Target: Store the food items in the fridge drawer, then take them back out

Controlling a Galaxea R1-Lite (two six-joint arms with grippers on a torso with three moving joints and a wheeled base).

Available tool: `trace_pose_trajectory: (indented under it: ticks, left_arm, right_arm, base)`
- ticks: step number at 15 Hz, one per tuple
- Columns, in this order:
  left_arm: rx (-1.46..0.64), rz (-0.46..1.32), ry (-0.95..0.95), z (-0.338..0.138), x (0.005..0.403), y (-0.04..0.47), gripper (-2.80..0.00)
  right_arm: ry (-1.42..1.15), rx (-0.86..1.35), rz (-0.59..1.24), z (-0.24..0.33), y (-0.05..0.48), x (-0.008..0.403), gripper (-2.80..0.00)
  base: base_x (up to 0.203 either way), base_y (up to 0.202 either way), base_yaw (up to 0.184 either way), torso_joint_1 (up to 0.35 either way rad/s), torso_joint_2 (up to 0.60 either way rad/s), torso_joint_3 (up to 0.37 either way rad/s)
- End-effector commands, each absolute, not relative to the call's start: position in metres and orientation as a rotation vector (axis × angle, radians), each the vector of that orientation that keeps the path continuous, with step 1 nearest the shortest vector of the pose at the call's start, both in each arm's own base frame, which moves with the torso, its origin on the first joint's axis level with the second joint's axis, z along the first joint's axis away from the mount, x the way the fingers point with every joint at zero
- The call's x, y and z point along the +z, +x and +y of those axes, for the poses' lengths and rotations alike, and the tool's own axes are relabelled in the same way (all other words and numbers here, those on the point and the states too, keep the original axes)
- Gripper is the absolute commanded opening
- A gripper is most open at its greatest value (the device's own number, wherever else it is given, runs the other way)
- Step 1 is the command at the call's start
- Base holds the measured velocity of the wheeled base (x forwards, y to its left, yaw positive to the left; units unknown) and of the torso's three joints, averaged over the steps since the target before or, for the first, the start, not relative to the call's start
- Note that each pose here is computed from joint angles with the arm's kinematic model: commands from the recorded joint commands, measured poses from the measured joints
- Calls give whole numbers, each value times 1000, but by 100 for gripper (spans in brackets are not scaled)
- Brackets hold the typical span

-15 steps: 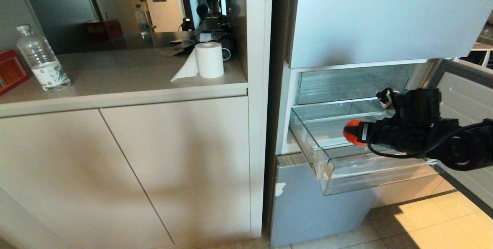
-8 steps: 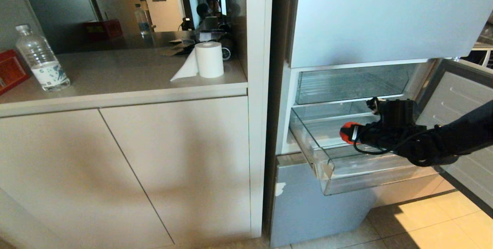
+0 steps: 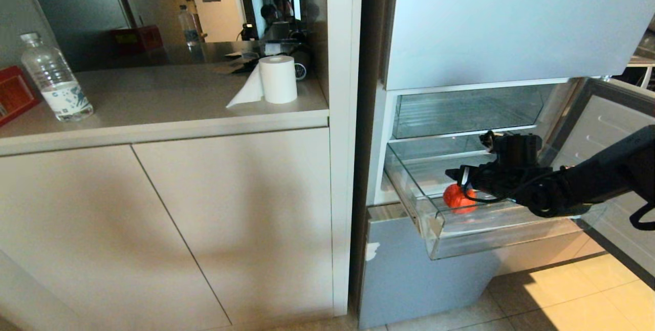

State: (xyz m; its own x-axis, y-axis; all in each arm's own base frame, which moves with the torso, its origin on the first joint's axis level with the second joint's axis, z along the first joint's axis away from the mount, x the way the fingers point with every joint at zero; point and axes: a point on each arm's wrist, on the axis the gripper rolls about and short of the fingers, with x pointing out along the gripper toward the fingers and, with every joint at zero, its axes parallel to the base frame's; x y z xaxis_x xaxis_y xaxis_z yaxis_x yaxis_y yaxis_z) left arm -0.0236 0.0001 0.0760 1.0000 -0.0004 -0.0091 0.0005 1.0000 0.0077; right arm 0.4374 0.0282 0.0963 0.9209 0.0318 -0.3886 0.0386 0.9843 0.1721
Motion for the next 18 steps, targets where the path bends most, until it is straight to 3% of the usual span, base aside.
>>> trace_pose_trajectory:
  ticks: [1,2,3,8,10,13,18]
  left_arm:
    - [0,11,8,0,76,-24,-280]
    - [0,11,8,0,76,-24,-280]
    - [0,11,8,0,76,-24,-280]
    - [0,11,8,0,76,-24,-280]
    - [0,11,8,0,76,-24,-280]
    - [0,11,8,0,76,-24,-280]
    - [0,11,8,0,76,-24,-280]
  right_arm:
    - [181,-2,374,28,438,105,0]
    - [183,0,351,27,434,116,0]
    - [184,0,322,26,426,132,-280]
    - [192,6,201,18,330,229,-280]
    - [190,4,201,14,272,241,-280]
    - [179,5,212,9,170,222,-280]
    - [75,22,124,2,45,146,-280]
  base:
    - [0,0,0,0,0,0]
    - [0,0,0,0,0,0]
    - [0,0,0,0,0,0]
    - [0,0,0,0,0,0]
    - [0,0,0,0,0,0]
    - [0,0,0,0,0,0]
    - [0,0,0,0,0,0]
